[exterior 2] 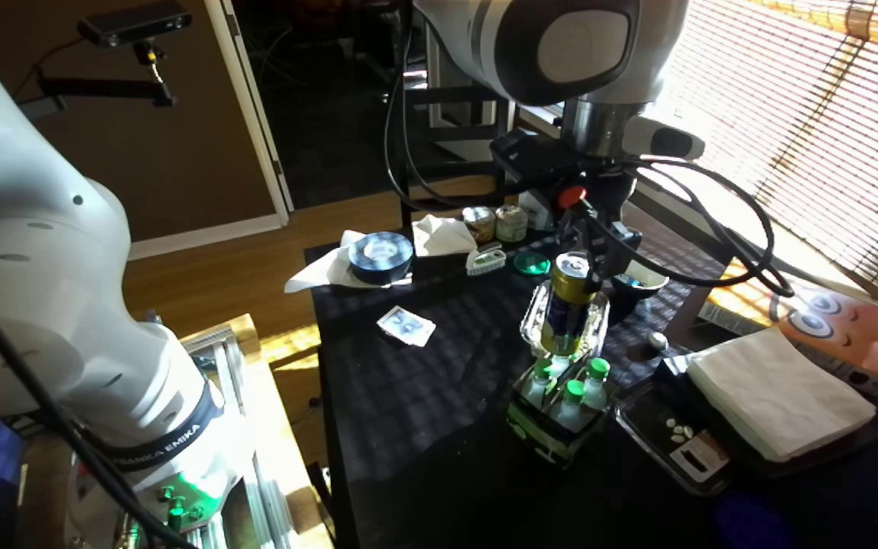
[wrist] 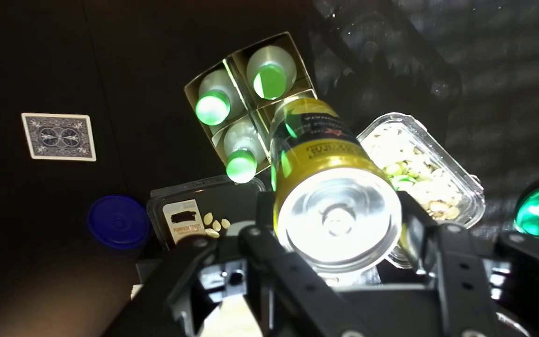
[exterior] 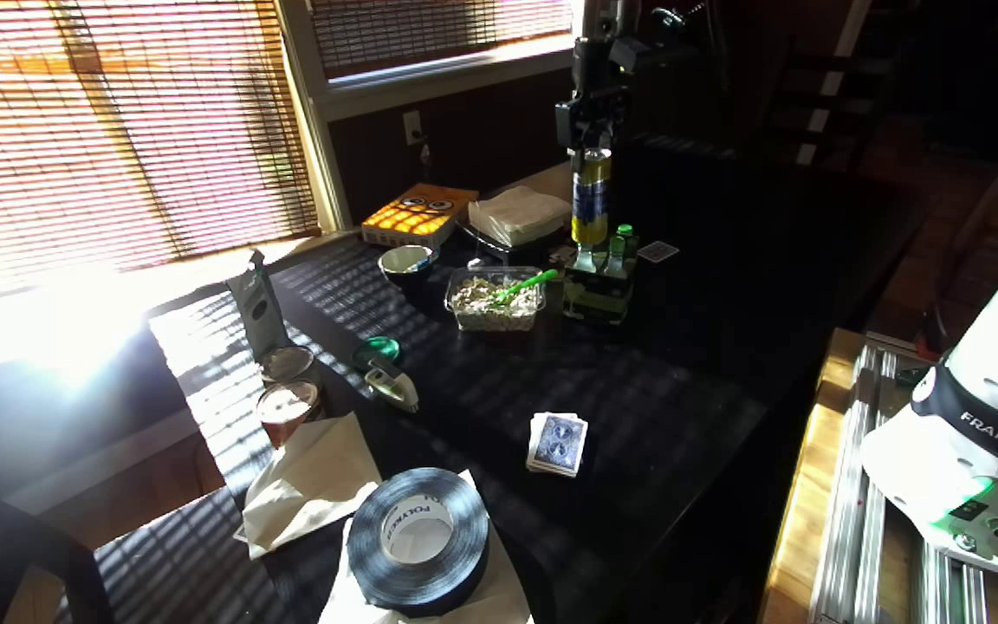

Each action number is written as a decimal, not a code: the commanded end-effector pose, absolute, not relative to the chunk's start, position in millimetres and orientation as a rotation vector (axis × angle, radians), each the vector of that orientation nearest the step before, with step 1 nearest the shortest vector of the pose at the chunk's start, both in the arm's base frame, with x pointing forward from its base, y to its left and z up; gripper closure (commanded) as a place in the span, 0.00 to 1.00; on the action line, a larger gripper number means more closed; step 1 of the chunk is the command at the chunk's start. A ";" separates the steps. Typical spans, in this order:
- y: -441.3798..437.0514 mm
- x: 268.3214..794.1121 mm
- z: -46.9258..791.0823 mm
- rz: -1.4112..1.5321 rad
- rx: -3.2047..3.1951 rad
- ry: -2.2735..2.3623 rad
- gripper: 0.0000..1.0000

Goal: Put the can on one bottle

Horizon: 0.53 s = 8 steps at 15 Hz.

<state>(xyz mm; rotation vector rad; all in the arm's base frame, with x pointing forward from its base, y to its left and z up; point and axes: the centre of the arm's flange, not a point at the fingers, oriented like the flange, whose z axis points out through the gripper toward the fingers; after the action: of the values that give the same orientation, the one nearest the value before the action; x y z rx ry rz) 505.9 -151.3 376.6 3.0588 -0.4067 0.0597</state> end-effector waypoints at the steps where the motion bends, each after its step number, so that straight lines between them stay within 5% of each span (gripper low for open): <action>1: -155.7 514.7 381.6 0.095 3.086 -0.458 0.62; 8: -161.6 522.3 379.0 0.148 3.051 -0.530 0.62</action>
<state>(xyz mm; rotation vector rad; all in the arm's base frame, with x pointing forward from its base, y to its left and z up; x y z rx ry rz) 512.7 -156.2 375.3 3.0731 -0.4784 0.1069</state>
